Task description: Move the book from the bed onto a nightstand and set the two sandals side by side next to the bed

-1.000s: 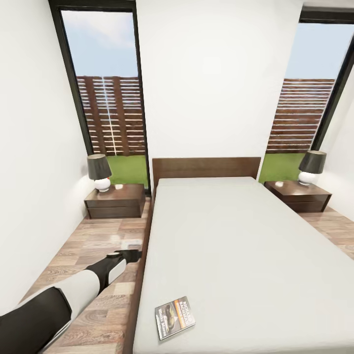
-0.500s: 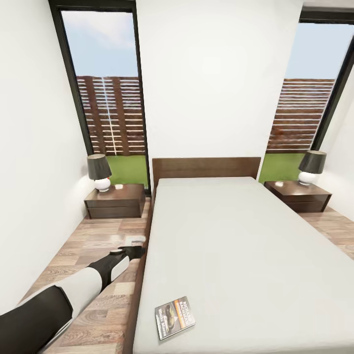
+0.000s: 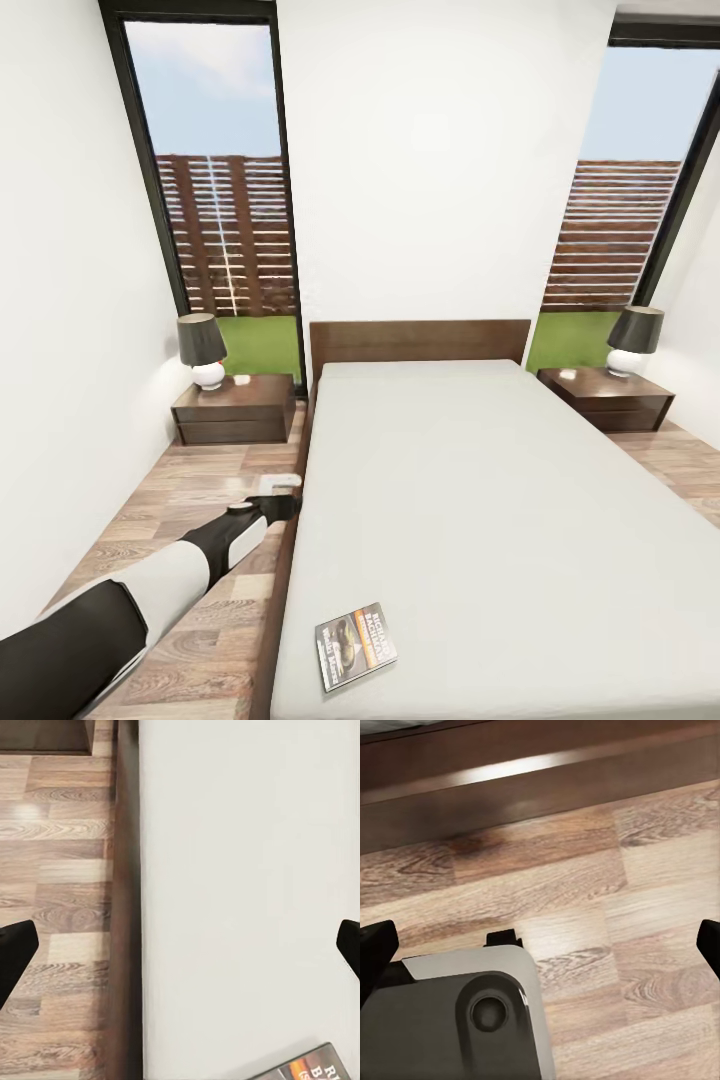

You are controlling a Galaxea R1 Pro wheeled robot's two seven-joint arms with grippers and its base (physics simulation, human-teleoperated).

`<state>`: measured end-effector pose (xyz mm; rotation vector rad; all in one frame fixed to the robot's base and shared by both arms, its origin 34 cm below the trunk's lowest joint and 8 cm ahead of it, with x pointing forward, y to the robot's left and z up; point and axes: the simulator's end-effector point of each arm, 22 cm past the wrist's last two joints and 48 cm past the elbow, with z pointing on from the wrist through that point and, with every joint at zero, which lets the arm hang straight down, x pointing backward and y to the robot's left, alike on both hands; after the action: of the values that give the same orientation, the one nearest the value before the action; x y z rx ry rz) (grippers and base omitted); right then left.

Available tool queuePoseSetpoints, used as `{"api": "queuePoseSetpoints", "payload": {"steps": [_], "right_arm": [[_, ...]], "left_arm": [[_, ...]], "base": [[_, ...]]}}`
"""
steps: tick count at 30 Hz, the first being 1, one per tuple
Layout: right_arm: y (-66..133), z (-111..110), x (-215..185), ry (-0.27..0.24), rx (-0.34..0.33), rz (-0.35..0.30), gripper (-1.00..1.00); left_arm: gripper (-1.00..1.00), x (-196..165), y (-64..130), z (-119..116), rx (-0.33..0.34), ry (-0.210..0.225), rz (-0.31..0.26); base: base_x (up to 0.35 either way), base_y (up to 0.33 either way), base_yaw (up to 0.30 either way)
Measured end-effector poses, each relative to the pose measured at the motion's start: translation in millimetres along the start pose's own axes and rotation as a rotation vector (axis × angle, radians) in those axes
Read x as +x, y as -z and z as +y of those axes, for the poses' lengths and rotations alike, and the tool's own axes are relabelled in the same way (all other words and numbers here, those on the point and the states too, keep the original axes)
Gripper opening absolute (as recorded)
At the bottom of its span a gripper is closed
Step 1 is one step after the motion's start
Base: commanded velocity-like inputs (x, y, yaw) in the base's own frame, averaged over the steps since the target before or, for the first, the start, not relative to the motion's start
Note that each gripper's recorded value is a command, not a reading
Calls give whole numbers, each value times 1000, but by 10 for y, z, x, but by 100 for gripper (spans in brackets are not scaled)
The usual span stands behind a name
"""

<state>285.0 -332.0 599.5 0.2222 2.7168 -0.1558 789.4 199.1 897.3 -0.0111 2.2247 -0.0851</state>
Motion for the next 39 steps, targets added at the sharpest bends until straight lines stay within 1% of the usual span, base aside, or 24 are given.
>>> {"api": "queuePoseSetpoints", "payload": {"steps": [39], "right_arm": [[0, 6, -1, -1, -1, 0, 100]], "left_arm": [[100, -41, 5, -57, 11, -1, -8]], "base": [[0, 0, 0]]}}
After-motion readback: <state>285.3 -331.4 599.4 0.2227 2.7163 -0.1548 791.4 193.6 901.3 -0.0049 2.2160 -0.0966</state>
